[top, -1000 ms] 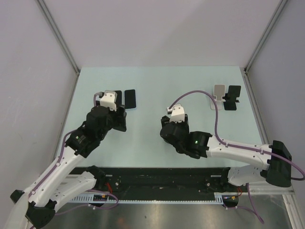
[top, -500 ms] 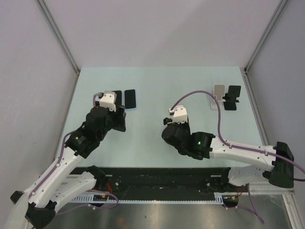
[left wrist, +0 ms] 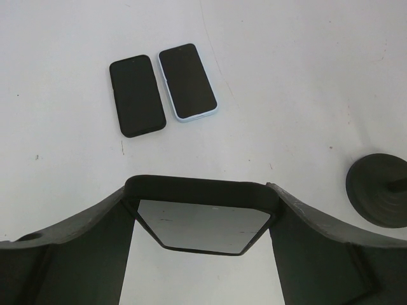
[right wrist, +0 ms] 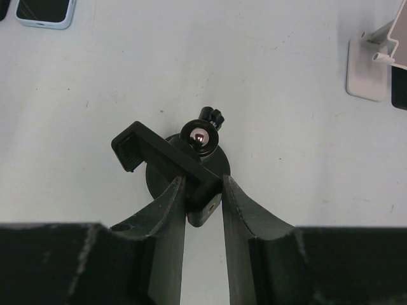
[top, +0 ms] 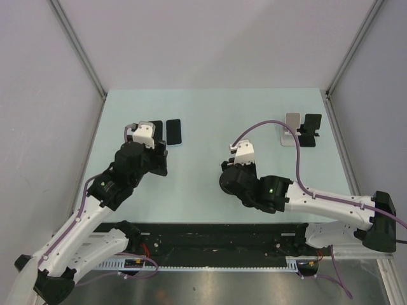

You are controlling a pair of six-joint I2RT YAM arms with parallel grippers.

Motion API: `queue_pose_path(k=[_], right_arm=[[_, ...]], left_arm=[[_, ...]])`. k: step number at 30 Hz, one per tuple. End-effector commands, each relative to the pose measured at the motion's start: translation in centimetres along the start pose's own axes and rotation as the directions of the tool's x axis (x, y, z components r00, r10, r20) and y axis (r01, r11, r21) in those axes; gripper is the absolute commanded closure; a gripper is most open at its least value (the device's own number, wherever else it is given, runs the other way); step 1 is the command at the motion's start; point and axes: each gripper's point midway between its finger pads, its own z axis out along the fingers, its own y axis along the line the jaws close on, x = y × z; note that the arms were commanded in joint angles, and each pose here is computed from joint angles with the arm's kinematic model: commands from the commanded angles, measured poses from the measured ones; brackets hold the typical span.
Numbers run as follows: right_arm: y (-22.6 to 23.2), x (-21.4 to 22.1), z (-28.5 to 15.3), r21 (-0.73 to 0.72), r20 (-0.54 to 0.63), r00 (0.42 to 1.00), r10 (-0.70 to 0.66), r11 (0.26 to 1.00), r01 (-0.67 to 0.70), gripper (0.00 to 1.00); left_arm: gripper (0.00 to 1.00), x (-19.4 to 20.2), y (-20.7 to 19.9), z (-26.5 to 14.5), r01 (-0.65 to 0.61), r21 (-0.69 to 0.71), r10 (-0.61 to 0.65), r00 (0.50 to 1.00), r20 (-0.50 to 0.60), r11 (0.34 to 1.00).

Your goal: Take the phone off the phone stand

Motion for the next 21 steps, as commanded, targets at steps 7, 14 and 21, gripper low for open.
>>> queue_pose_path(k=[7,14,21], right_arm=[[-0.6,-0.1,-0.8,0.012,-0.026,0.999,0.027,1.0,-0.026,0.67],[-0.6,0.2,-0.6,-0.008,-0.052,0.999,0.01,1.0,-0.011,0.93],[-0.8,-2.3,1.4,-0.059,-0.028,0.999,0.036,0.998,-0.038,1.0]], left_arm=[[1.0,-2.9,-0.4,-0.1,0.009,0.03,-0.012,0.995,0.103,1.0],[1.0,-2.9,-0.4,0.0,0.011,0.035,-0.015,0.995,0.1,0.999],[1.0,-2.9,-0.4,0.0,0.016,0.036,-0.02,0.995,0.103,0.999]])
